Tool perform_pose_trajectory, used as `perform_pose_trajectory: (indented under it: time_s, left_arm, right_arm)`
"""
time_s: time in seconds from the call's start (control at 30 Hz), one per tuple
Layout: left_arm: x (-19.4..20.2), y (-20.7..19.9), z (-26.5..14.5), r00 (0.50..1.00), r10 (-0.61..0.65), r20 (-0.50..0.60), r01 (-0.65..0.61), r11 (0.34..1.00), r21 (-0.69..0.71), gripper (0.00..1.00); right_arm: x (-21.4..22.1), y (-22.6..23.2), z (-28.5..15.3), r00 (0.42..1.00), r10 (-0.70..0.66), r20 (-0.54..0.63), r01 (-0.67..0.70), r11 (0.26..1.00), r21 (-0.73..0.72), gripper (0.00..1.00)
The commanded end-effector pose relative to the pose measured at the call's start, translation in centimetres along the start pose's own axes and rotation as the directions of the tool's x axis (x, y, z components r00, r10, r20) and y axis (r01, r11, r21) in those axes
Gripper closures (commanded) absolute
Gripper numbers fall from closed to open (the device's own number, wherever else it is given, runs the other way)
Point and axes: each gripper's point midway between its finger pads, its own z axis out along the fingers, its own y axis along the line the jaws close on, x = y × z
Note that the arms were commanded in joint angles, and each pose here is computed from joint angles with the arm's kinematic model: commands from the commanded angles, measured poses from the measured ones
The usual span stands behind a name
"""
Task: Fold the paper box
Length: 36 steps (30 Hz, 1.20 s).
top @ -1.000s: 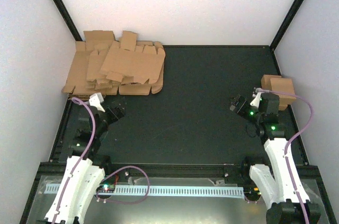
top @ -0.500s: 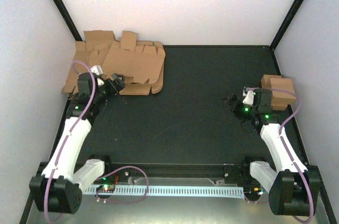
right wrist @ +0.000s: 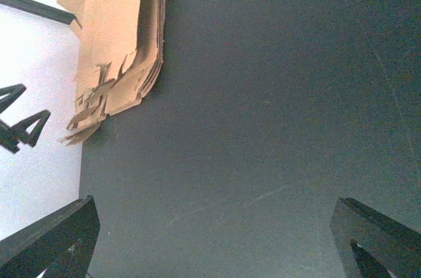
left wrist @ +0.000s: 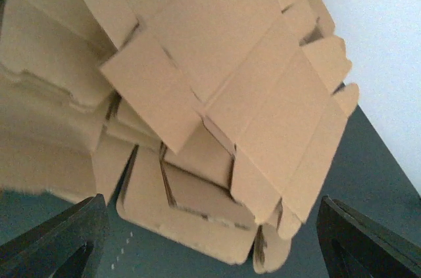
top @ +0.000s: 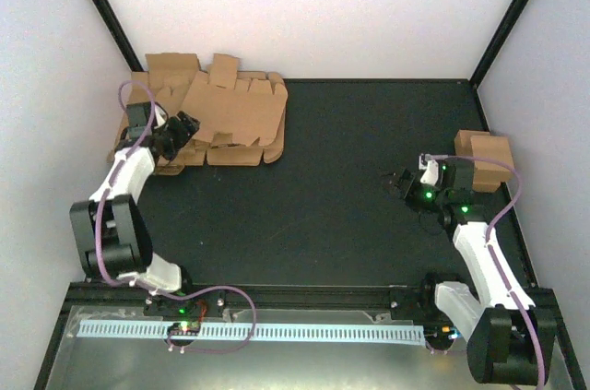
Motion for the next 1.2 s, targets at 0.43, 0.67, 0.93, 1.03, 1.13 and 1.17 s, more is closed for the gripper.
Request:
perform_pose_trajectory:
  time_s: [0.43,0.67,0.93,1.03,1.13,1.17]
  left_arm:
    - [-6.6,3.7,6.5,0.999,0.042,0.025,-0.038,0.990,-0.137,0.18]
    - [-7.4,5.2,9.0,1.000,0.020,0.012,-0.017,0.986,-0.165,0.27]
    - [-8.7,5.6,10.5,0.999,-0.001,0.051,0.008,0.989,-0.150,0.38]
    - [-8.8,5.7,11.1,0.998,-0.015,0.053,0.022,0.990,-0.141,0.46]
    - [-9.0,5.6,11.8,0.998,-0.029,0.054,0.035,0.992,-0.122,0.52]
    - [-9.0,5.6,12.0,0.998,-0.034,0.055,0.040,0.992,-0.119,0.53]
  right_arm:
    - [0.6,0.9,0.7,0.999,-0.017,-0.047,0.013,0.997,-0.075,0.00]
    - [0.6,0.5,0.6,0.999,-0.016,-0.039,0.014,0.998,-0.057,0.00]
    - [0.4,0.6,0.6,0.999,-0.015,-0.040,0.013,0.999,-0.051,0.00]
    - [0.3,0.6,0.7,0.999,-0.014,-0.042,0.012,0.999,-0.047,0.00]
    - [0.2,0.5,0.8,0.999,-0.014,-0.046,0.012,0.999,-0.041,0.00]
    - [0.3,0.4,0.8,0.999,-0.013,-0.048,0.011,0.999,-0.037,0.00]
